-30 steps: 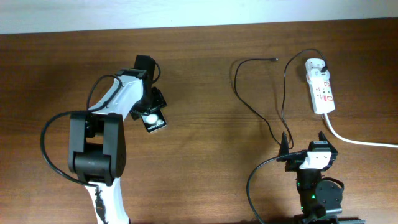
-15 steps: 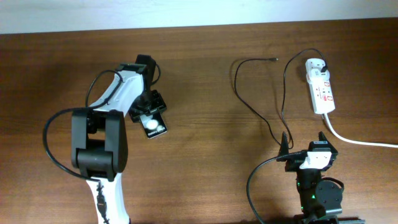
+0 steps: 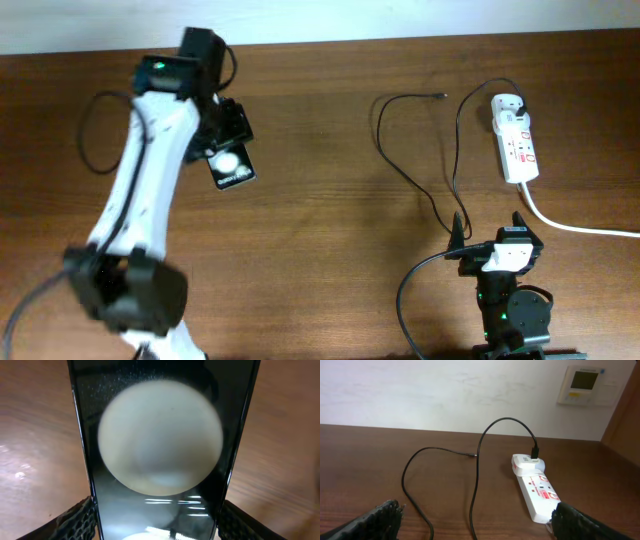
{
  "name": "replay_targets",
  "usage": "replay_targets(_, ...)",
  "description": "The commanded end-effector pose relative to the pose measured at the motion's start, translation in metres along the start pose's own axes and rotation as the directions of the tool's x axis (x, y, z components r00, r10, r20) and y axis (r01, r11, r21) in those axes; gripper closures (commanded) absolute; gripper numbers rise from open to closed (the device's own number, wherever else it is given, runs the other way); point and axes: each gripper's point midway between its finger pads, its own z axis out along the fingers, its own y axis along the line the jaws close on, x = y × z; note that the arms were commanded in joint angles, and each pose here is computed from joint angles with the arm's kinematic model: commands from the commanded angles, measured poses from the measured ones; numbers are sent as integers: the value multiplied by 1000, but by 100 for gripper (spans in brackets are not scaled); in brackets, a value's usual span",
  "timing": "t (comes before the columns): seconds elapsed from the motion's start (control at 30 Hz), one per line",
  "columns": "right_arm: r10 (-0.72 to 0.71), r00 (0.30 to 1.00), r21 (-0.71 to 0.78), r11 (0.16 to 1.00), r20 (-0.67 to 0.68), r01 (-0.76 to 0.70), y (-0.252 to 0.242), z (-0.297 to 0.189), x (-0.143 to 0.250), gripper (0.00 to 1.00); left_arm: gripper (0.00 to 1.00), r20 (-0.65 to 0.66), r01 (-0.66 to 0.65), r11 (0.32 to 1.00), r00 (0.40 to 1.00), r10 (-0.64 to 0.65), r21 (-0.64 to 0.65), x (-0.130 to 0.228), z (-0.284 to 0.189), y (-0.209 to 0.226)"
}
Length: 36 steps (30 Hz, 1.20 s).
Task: Plug charger to phone and switch on socket
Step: 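Lift the phone with the left gripper and turn it upright toward center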
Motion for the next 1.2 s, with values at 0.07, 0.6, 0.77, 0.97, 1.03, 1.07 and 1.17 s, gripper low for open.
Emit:
replay_targets(0.07, -8, 1000, 2, 1000, -3, 8, 0, 0, 3, 2, 37, 180, -15, 995, 984, -2, 95, 33, -114, 23)
replay_targets(0.6, -7, 1000, 2, 1000, -3, 7, 0, 0, 3, 2, 36, -38, 53, 875, 998, -40, 482, 136, -40, -6)
replay_targets(0.77, -7, 1000, 2, 1000, -3, 7, 0, 0, 3, 2, 36, -137, 137, 799, 988, -69, 586, 126, -5, -38)
replay_targets(0.97, -8, 1000, 2, 1000, -3, 8, 0, 0, 3, 2, 39, -346, 240, 611, 936, 60, 754, 121, 14, -93)
replay_targets(1.03, -8, 1000, 2, 1000, -3, 8, 0, 0, 3, 2, 37, -406, 279, 550, 906, 122, 787, 128, 12, -102)
replay_targets(1.07, -8, 1000, 2, 1000, -3, 8, 0, 0, 3, 2, 37, -425, 294, 523, 893, 147, 800, 130, 6, -104)
replay_targets(1.17, -8, 1000, 2, 1000, -3, 8, 0, 0, 3, 2, 38, -515, 401, 423, 834, 198, 813, 132, -20, -107)
